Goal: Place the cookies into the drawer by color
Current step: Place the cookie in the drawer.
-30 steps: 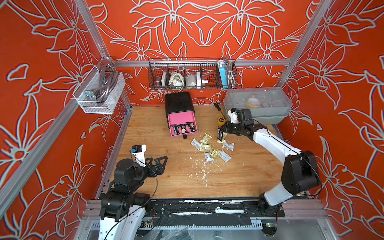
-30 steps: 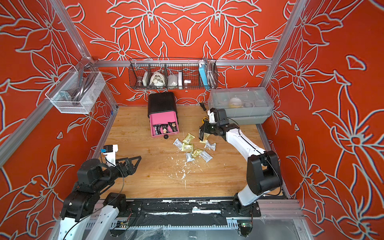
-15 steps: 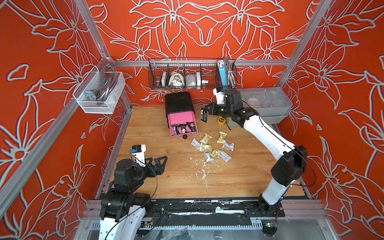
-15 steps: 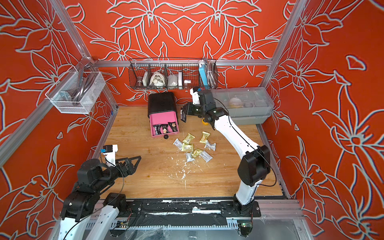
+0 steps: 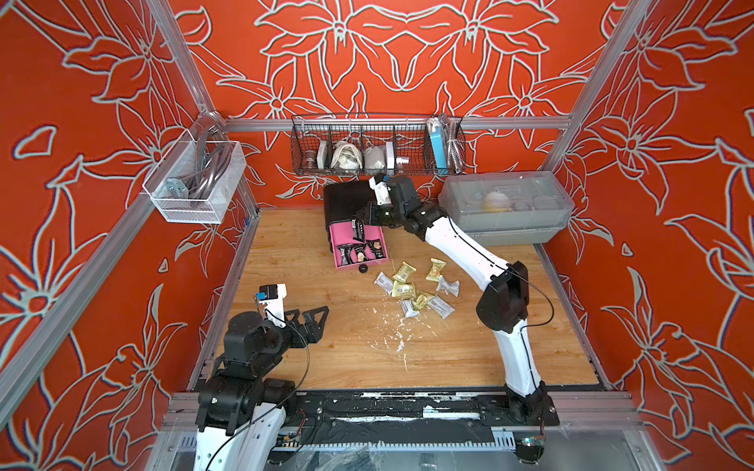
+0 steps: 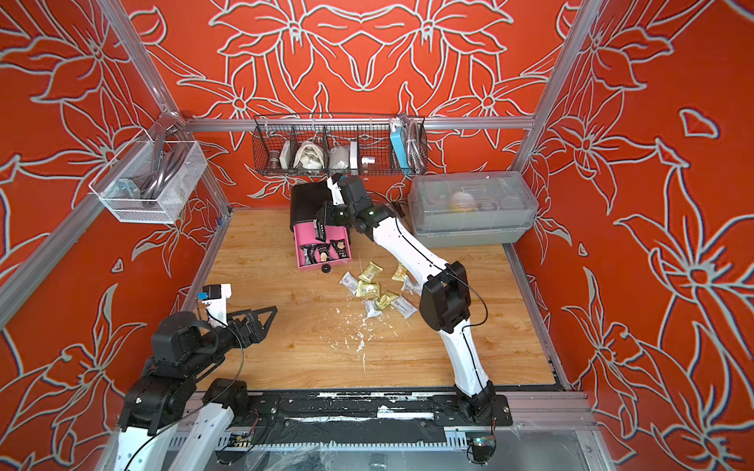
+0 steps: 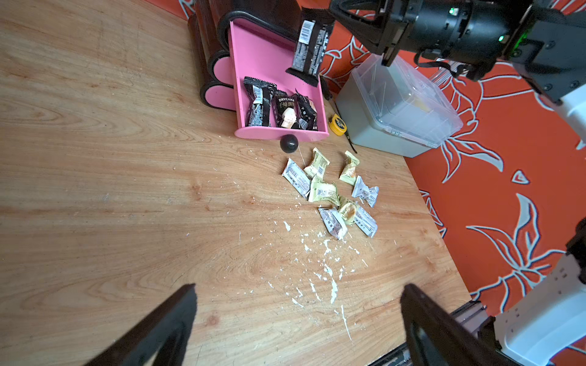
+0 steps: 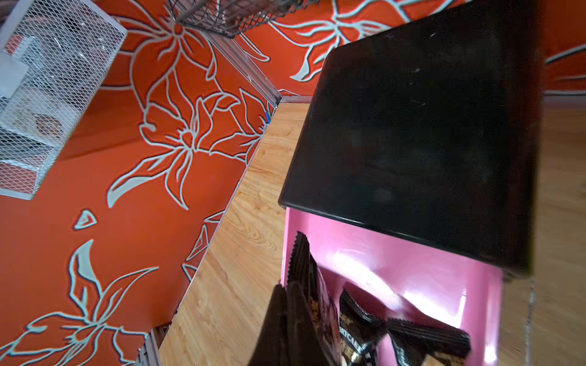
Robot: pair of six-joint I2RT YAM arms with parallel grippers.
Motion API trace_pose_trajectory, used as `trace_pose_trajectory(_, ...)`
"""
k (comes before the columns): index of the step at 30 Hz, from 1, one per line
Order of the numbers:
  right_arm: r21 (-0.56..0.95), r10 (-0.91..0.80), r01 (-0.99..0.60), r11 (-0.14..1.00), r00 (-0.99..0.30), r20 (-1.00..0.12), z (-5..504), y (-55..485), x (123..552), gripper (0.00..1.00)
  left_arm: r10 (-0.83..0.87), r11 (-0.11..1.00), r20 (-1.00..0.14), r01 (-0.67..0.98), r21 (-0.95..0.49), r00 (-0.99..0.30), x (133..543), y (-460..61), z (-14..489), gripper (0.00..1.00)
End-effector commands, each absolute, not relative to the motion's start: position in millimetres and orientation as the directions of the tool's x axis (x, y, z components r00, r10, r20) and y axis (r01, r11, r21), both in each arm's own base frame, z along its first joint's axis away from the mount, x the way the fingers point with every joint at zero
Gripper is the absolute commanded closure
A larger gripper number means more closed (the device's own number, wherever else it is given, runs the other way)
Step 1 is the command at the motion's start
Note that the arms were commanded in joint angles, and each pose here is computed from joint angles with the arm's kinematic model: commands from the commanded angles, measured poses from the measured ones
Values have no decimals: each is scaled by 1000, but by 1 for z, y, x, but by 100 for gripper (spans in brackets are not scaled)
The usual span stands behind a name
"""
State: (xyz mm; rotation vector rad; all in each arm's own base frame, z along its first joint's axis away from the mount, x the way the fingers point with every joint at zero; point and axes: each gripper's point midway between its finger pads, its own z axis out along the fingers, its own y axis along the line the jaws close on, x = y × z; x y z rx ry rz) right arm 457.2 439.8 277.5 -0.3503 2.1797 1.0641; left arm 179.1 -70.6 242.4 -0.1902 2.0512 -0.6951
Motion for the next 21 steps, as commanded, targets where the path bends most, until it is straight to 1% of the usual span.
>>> trace_pose_trajectory(1,596,74,-491,635,-730,-680,277,449,464,100,-399,824,-743,146,-547,-537,180,-70,248,1)
trace_pose_trajectory(9,473,11,-474,742,-698,-716,224,438,489,100,-399,824,-745,148,-547,-535,180,-70,248,1)
trace_pose_trajectory(15,407,-26,-460,789,-686,-727,209,422,500,100,-399,822,-744,151,-549,-536,180,-71,248,1)
trace_pose_trajectory(17,399,-36,-466,790,-685,-728,209,421,499,94,-398,823,-744,150,-548,-536,180,-71,248,1)
trace_pose_trajectory(21,416,-32,-476,775,-687,-726,217,422,495,79,-399,823,-745,150,-548,-534,180,-71,248,1)
